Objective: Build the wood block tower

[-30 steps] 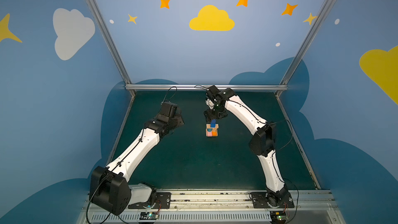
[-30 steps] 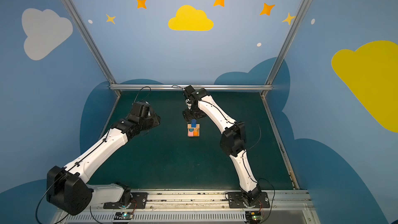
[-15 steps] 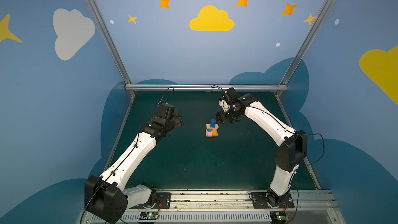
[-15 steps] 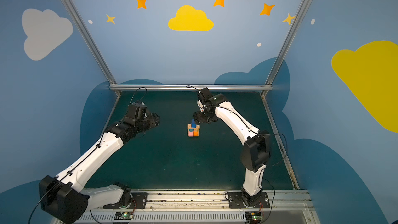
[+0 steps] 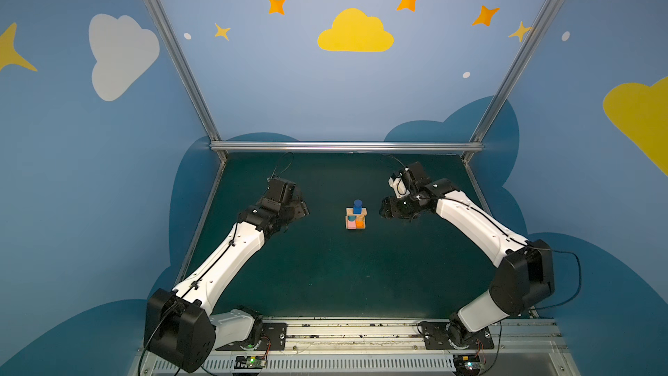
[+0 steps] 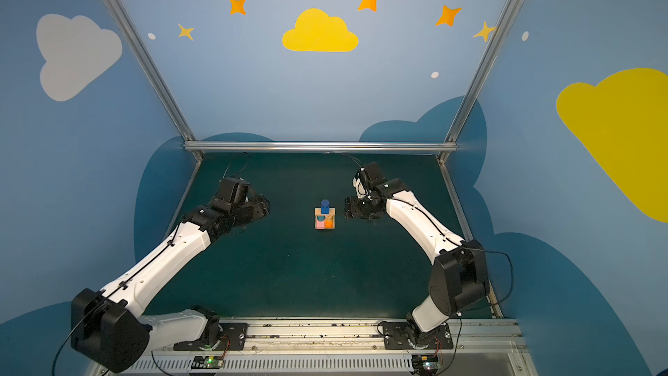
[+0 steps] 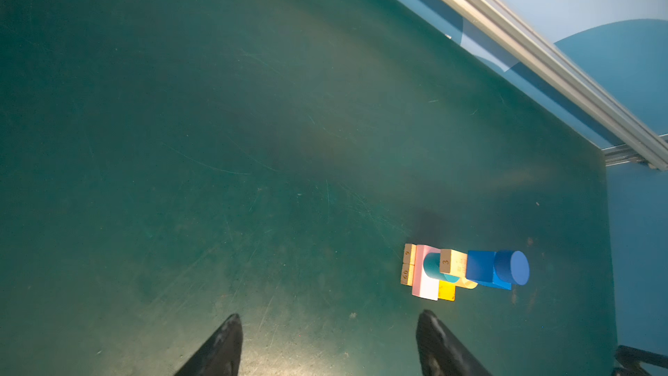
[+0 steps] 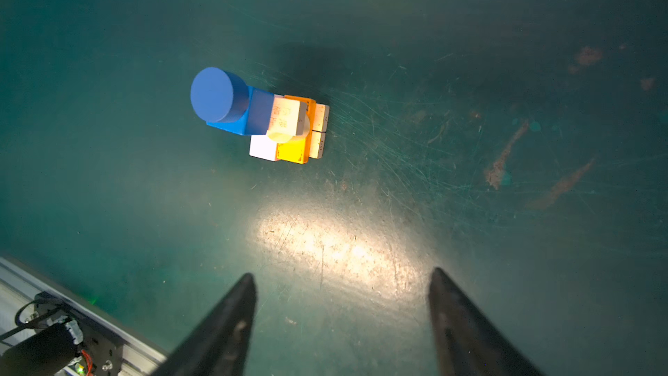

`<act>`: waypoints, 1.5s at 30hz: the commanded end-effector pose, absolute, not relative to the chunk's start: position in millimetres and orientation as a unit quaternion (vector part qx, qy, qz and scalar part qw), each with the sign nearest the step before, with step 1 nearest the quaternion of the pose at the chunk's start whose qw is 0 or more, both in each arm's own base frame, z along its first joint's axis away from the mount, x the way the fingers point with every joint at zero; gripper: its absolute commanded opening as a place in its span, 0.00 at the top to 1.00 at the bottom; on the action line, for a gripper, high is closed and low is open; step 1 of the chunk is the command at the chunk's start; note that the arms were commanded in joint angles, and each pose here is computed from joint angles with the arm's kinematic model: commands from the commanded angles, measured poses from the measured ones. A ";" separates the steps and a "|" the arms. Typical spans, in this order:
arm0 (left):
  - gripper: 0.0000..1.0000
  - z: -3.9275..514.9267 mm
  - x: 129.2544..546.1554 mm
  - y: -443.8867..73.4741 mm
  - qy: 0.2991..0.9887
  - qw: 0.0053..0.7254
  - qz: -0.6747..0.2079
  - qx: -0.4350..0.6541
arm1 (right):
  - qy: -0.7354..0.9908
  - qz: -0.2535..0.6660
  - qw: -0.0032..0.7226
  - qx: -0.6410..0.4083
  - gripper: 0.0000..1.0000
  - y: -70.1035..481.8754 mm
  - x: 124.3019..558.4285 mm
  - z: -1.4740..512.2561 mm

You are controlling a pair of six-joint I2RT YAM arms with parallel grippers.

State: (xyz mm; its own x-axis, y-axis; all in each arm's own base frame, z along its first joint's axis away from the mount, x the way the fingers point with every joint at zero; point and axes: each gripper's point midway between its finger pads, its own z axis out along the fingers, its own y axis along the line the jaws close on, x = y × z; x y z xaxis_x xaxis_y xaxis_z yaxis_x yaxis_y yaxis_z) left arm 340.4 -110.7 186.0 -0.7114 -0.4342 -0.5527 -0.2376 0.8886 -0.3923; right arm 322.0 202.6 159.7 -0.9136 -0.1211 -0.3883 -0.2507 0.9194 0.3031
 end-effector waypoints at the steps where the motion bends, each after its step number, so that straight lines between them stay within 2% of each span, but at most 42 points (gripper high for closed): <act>1: 0.24 180.3 341.9 -112.2 0.915 0.324 -0.151 -0.186 | 0.950 0.216 0.211 -0.084 0.56 206.9 323.8 163.9; 4: 0.25 177.3 343.1 -114.4 0.916 0.320 -0.155 -0.185 | 0.948 0.233 0.206 -0.071 0.86 208.1 320.1 150.5; 6: 0.25 175.4 343.5 -115.5 0.917 0.317 -0.156 -0.186 | 0.946 0.247 0.202 -0.060 1.00 210.6 318.7 140.8; 18: 0.32 167.1 345.7 -120.4 0.918 0.310 -0.165 -0.184 | 0.927 0.315 0.202 -0.020 1.00 231.6 329.2 103.4; 45: 0.34 161.2 349.0 -124.9 0.921 0.301 -0.169 -0.181 | 0.889 0.417 0.183 0.051 1.00 255.5 354.5 63.5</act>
State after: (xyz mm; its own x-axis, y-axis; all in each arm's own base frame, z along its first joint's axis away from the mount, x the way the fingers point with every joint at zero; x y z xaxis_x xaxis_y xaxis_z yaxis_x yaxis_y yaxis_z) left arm 348.4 -126.1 163.4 -0.7529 -0.4297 -0.4985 -0.2245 0.8797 -0.4192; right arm 352.4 251.2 64.3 -0.9290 0.2240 -0.2945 -0.0666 0.6818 0.7285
